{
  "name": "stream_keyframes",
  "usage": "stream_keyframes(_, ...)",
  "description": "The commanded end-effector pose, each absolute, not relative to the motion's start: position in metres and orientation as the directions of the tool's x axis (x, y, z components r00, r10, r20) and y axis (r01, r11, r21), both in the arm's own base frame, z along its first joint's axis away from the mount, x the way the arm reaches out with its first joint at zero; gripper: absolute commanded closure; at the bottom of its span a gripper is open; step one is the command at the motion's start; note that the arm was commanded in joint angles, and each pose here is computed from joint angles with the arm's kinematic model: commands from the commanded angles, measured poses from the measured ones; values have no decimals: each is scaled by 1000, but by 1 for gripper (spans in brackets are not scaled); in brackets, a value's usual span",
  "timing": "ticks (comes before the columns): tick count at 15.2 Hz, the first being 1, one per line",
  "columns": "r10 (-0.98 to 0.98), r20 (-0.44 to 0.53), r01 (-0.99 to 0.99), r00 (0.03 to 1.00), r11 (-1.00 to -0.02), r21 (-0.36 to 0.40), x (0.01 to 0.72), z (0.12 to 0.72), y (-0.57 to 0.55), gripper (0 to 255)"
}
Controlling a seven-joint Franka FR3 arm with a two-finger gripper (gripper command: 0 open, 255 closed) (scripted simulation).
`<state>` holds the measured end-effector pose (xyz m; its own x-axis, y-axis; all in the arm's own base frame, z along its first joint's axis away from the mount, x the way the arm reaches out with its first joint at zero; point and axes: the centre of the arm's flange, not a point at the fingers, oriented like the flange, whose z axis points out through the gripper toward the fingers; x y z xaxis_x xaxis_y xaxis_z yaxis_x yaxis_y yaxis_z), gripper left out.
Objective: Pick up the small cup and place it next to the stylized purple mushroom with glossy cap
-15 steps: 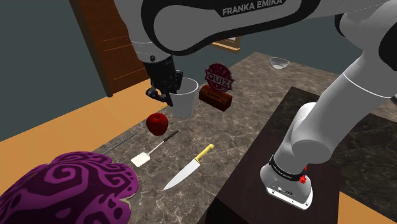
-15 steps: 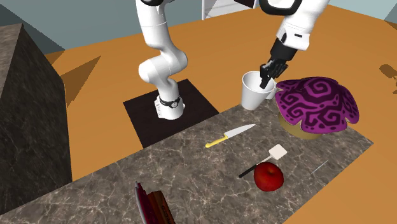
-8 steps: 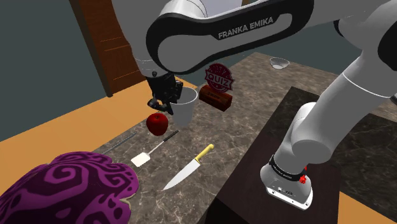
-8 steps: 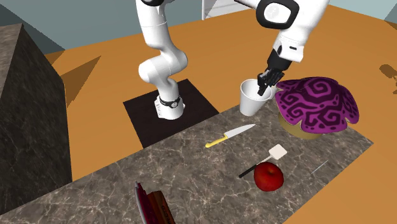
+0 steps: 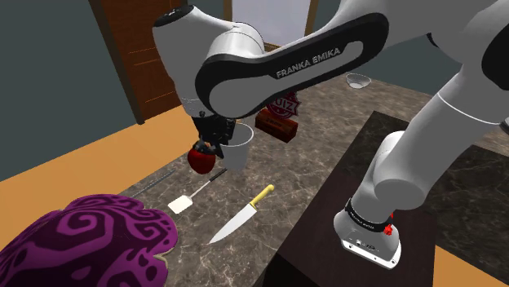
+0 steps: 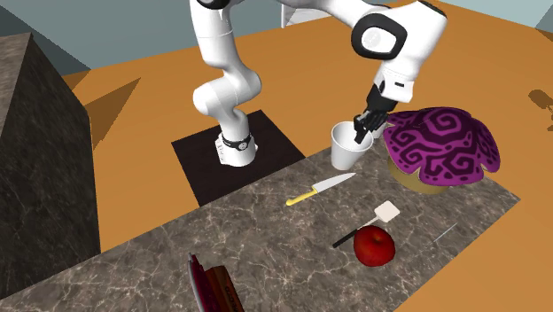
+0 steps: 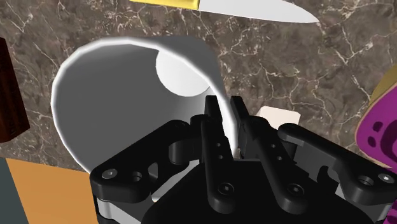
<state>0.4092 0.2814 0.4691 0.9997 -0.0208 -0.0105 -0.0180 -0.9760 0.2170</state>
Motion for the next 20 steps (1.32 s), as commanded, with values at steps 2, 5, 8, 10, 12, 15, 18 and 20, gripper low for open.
stream_keyframes(2, -21, -10, -18, 1000, -976, 217, 410, 453, 282, 255)
stream_keyframes(5, -21, -10, -18, 1000, -976, 217, 410, 438, 282, 255)
stream_keyframes(8, -21, -10, -18, 1000, -976, 217, 410, 422, 282, 255)
stream_keyframes(10, -21, -10, -18, 1000, -976, 217, 410, 411, 282, 255)
stream_keyframes(12, -21, -10, -18, 1000, -976, 217, 410, 401, 282, 255)
stream_keyframes(15, -21, -10, -18, 1000, -976, 217, 410, 385, 282, 255)
stream_keyframes(18, -21, -10, -18, 1000, -976, 217, 410, 369, 282, 255)
stream_keyframes(20, -21, -10, -18, 1000, -976, 217, 410, 358, 282, 255)
